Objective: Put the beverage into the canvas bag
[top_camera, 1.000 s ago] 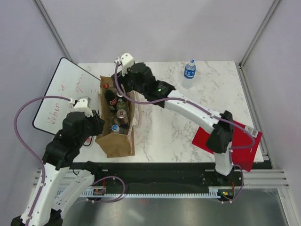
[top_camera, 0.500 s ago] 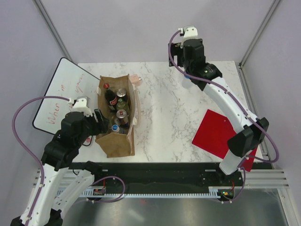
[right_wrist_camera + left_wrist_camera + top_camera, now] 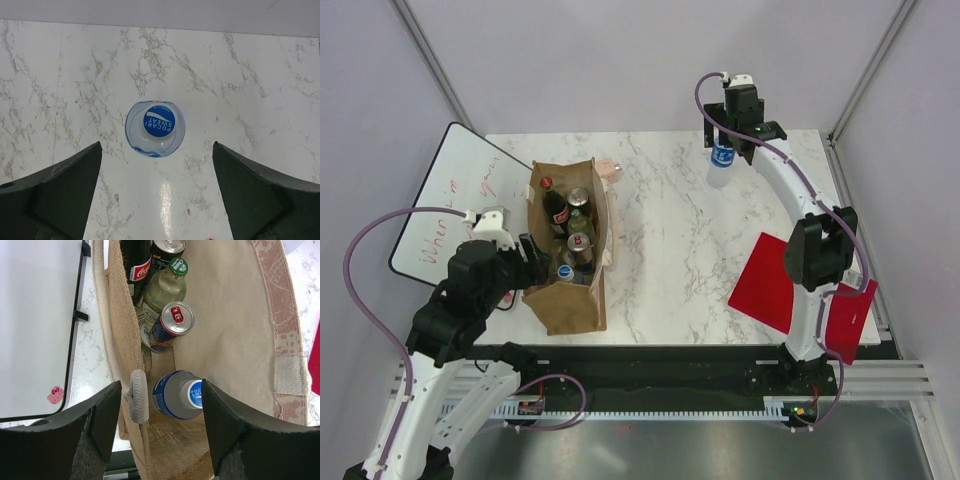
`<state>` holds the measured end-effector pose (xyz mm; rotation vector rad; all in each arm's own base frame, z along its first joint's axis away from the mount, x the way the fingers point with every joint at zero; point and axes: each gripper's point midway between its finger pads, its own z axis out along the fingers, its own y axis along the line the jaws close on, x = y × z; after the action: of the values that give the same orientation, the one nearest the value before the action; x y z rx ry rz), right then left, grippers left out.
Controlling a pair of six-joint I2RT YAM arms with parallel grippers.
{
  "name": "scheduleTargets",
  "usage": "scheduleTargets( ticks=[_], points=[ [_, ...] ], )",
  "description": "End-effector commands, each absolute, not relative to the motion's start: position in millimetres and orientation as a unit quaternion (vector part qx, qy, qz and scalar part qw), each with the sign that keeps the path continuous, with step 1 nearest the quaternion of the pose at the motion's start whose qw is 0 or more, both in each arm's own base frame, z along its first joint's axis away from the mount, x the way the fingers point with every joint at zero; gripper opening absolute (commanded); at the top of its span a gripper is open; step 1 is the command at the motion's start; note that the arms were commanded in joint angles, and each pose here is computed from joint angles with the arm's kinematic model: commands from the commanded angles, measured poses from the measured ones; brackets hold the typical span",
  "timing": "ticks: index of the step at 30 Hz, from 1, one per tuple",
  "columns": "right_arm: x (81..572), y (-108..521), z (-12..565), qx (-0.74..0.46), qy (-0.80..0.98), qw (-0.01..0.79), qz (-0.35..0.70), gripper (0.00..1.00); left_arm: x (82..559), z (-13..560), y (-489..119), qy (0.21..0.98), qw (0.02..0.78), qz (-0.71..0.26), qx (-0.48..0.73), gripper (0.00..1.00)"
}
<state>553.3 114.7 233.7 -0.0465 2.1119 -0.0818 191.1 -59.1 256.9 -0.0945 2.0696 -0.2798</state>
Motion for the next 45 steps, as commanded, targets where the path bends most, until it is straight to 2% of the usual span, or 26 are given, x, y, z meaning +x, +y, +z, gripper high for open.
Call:
scheduleTargets(
  ticks=[1,9,15,18,21,22,24,25,26,27,28,29,31,37,45],
  points=[
    [571,117,230,-0.031,0.868,0.495,-0.022,0.98,197,265,-57,0.845,0.521,-0.111,-0.04,0.71],
    [593,112,196,-0.037,0.877,0.479,-0.005,0.96,200,259,-58,0.852,0.511,-0.108,-0.041,0.67],
    [600,118,178,-0.052,0.881,0.47,0.001,0.9,198,263,-58,0.847,0.517,-0.114,-0.047,0.65],
    [599,118,175,-0.052,0.883,0.466,0.001,0.83,198,265,-59,0.848,0.516,-0.116,-0.042,0.61],
    [595,116,182,-0.048,0.883,0.468,0.001,0.61,197,265,-60,0.849,0.513,-0.117,-0.04,0.55],
    [593,117,194,-0.049,0.878,0.475,0.005,0.51,197,264,-61,0.85,0.512,-0.118,-0.039,0.52],
    [588,121,207,-0.053,0.875,0.482,0.012,0.42,197,262,-61,0.852,0.509,-0.117,-0.038,0.42],
    [583,123,226,-0.055,0.868,0.494,0.016,0.35,197,262,-62,0.853,0.507,-0.118,-0.037,0.37],
    [578,125,234,-0.058,0.867,0.495,0.016,0.31,198,263,-63,0.853,0.506,-0.119,-0.036,0.26],
    [574,127,250,-0.059,0.86,0.506,0.018,0.27,198,262,-63,0.854,0.505,-0.119,-0.036,0.2],
    [565,136,274,-0.071,0.851,0.52,0.023,0.17,199,262,-64,0.854,0.504,-0.12,-0.035,0.14],
    [557,140,296,-0.079,0.845,0.528,0.027,0.1,199,263,-64,0.854,0.505,-0.121,-0.036,0.04],
    [535,160,339,-0.099,0.827,0.553,0.042,0.0,199,264,-65,0.853,0.506,-0.122,-0.035,0.02],
    [456,214,449,-0.162,0.756,0.623,0.116,0.0,199,265,-64,0.85,0.511,-0.122,-0.035,0.02],
    [361,270,517,-0.209,0.668,0.655,0.284,0.0,198,266,-65,0.848,0.513,-0.13,-0.039,0.02]
  ],
)
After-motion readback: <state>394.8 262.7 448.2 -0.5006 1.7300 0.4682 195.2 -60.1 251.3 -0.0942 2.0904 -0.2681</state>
